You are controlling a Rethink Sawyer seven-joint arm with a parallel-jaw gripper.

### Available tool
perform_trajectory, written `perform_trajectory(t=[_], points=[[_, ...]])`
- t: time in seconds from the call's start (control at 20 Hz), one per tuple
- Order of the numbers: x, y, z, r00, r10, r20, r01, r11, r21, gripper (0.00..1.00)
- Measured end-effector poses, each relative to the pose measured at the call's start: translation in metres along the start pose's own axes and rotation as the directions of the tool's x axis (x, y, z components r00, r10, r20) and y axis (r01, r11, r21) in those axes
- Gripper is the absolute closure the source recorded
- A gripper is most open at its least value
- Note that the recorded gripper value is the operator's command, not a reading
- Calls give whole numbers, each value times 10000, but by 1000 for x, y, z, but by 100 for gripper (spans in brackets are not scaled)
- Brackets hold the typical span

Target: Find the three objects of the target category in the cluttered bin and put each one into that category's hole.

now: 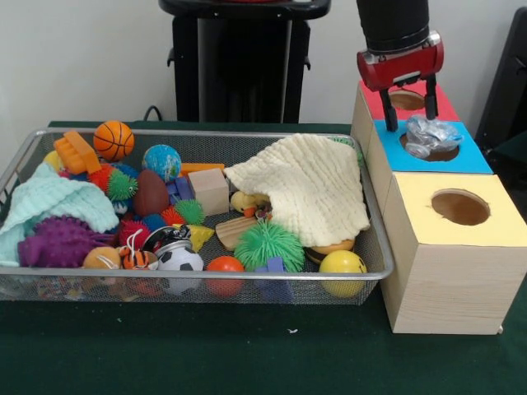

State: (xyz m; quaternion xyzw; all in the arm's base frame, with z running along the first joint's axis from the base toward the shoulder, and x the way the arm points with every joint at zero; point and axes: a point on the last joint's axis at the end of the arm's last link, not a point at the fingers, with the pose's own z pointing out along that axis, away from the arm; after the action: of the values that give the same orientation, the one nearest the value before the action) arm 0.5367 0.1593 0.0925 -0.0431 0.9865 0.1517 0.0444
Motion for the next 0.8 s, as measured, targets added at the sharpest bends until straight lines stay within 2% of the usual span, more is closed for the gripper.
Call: perform_trajectory(t=[0.4,0.7,0.8], points=[[-3,-7,-14,10000,10,-38,-9,9996,298,0],[-4,-8,-24,9993,169,-333,-160,9995,272,0],[-7,-7,-31,9978,402,-525,-391,9990,203,0]])
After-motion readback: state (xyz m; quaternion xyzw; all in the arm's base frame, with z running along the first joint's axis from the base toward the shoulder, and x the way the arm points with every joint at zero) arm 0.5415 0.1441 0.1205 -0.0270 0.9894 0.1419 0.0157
